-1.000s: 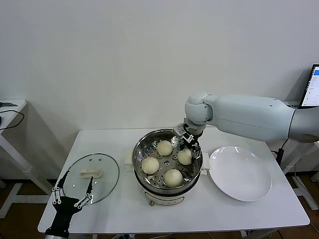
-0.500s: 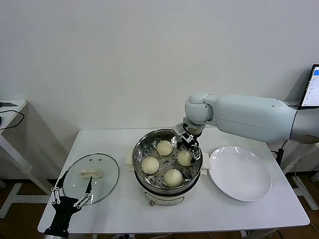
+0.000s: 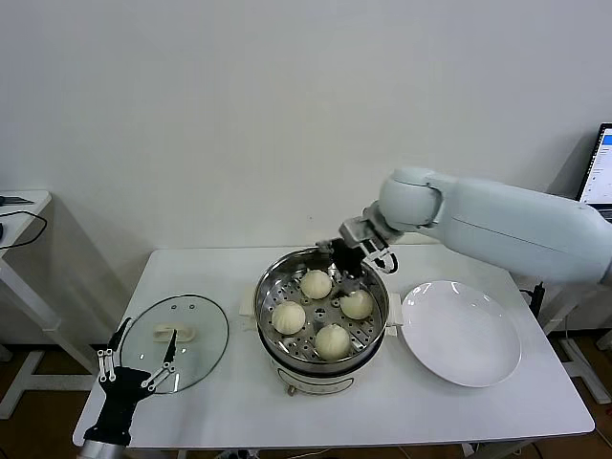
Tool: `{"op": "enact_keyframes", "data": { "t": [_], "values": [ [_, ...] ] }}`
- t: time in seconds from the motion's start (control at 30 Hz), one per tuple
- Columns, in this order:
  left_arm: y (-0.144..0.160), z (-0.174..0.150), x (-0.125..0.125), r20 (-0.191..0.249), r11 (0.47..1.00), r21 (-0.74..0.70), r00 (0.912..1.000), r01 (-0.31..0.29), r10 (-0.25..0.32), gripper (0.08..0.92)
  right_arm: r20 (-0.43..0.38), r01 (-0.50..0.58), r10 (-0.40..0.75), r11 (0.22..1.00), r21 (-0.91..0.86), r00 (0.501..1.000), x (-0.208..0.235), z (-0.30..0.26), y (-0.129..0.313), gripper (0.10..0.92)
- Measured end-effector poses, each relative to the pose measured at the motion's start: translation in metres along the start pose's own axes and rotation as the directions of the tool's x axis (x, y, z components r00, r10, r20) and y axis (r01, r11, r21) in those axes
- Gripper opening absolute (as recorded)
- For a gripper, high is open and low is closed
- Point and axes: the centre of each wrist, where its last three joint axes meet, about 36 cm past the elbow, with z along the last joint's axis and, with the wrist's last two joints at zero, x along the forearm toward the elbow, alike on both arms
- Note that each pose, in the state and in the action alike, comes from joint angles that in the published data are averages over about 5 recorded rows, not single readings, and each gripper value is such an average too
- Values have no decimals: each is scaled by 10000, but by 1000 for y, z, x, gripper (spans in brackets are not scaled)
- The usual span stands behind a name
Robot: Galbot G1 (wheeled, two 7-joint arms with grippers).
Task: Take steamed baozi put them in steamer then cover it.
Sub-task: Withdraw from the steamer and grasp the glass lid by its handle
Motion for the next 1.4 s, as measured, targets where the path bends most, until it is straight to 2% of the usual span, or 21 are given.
{"op": "enact_keyframes", "data": {
  "t": [0.07, 0.13, 0.2, 0.3, 0.43, 0.57, 0.67, 0.77, 0.9, 1.07, 1.23, 1.4],
  "values": [
    [2, 0, -4, 13, 9995, -310, 10000, 22, -21, 823, 749, -1525, 1555, 9873, -440, 9850, 3, 10, 8, 823],
    [4, 1, -8, 4, 9978, -661, 10000, 65, -65, 823, 1342, -3032, 3165, 9465, -1102, 9391, 5, 21, 17, 823],
    [6, 2, -12, -25, 9942, -1068, 9999, 140, -144, 823, 1708, -4361, 4673, 8794, -1911, 8674, 5, 32, 28, 823],
    [8, 4, -20, -113, 9833, -1795, 9994, 290, -315, 823, 1801, -5820, 6510, 7477, -3198, 7374, 2, 49, 45, 823],
    [10, 8, -29, -259, 9513, -3042, 9978, 498, -605, 823, 1251, -6896, 8179, 5463, -4754, 5617, -4, 76, 74, 823],
    [11, 14, -36, -455, 8934, -4461, 9956, 534, -823, 823, 271, -7303, 9135, 3421, -5913, 4060, -15, 104, 110, 823],
    [12, 20, -36, -667, 8318, -5543, 9945, 301, -805, 823, -568, -7292, 9477, 2025, -6536, 3140, -25, 122, 141, 823],
    [11, 27, -35, -852, 7591, -6510, 9938, -15, -711, 823, -1372, -7145, 9601, 819, -6949, 2435, -35, 135, 172, 823],
    [7, 36, -34, -1004, 6597, -7503, 9936, -420, -509, 823, -2381, -6892, 9541, -494, -7229, 1814, -48, 146, 211, 823],
    [-4, 49, -34, -1172, 5684, -8178, 9930, -898, -118, 823, -3378, -6633, 9309, -1658, -7297, 1390, -63, 153, 253, 823],
    [-17, 61, -33, -1314, 5101, -8507, 9910, -1269, 274, 823, -4011, -6462, 9090, -2392, -7247, 1134, -73, 155, 282, 823],
    [-25, 73, -34, -1488, 4814, -8623, 9873, -1573, 561, 823, -4423, -6366, 8911, -2835, -7172, 1014, -82, 155, 301, 823]
  ]
}}
